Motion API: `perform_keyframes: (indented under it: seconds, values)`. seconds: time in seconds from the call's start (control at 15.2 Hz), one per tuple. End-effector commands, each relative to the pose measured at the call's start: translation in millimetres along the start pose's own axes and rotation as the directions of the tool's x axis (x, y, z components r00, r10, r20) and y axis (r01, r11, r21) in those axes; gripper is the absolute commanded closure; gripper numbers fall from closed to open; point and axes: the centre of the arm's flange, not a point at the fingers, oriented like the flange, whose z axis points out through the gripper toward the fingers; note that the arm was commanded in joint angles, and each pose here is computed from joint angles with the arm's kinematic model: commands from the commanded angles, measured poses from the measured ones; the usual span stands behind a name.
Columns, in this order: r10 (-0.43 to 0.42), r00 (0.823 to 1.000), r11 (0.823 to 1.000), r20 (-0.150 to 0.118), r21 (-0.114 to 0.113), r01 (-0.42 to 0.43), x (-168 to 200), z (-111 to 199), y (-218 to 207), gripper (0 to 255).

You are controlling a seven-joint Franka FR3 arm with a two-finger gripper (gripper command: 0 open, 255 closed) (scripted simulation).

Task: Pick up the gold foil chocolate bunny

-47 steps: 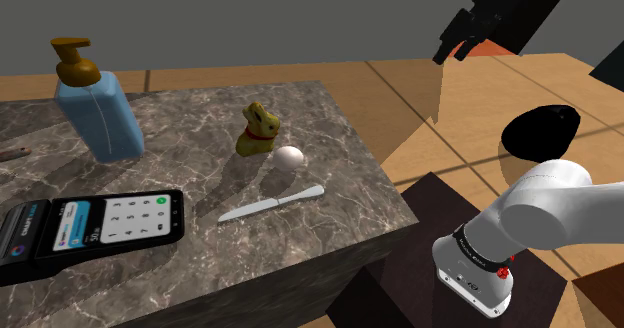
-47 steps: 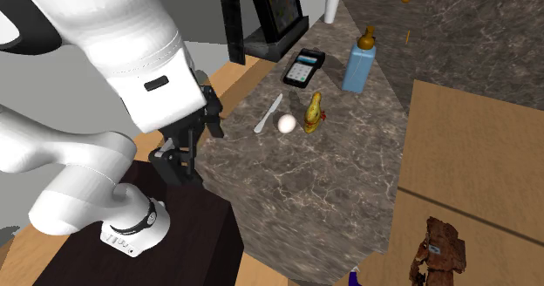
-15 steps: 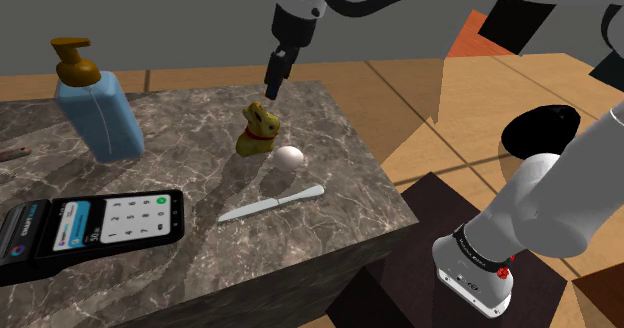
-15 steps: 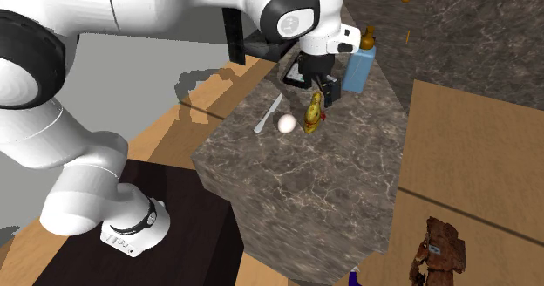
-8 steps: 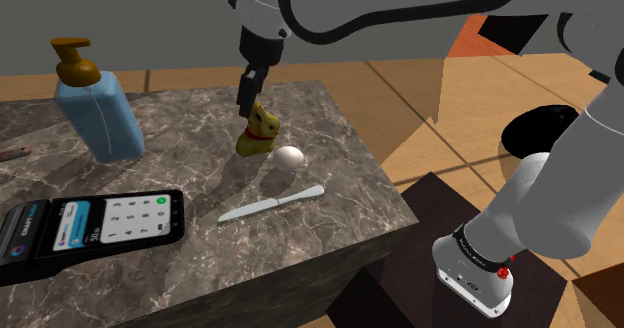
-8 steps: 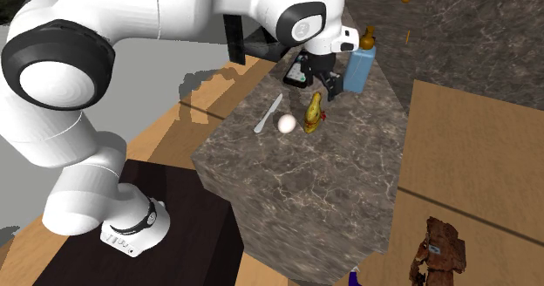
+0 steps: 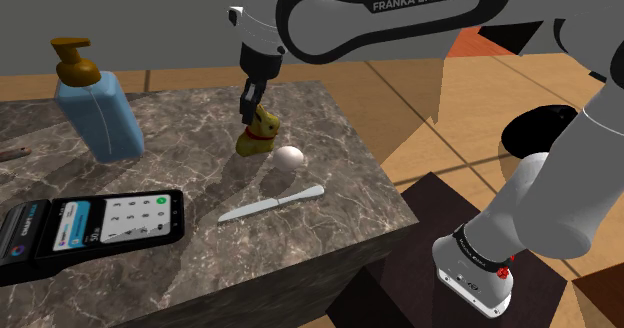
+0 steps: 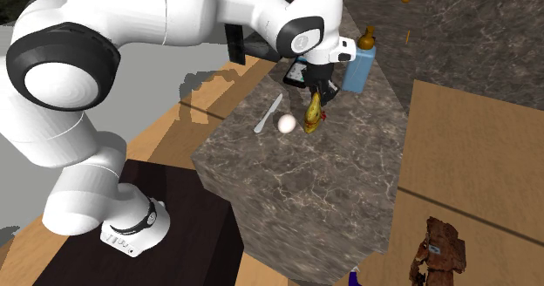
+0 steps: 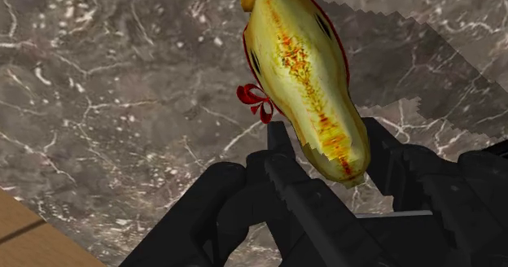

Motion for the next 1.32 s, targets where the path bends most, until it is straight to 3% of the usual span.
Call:
perform_keyframes:
  seconds: [0.0, 0.46, 1.25]
  values:
    - [0.000, 1.000, 1.000, 0.000, 0.000, 0.000, -0.1, 0.7, 0.0, 255]
    - [0.000, 1.000, 1.000, 0.000, 0.000, 0.000, -0.1, 1.2, -0.2, 255]
    - [0.000, 1.000, 1.000, 0.000, 0.000, 0.000, 11.4, -61.1, -0.5, 255]
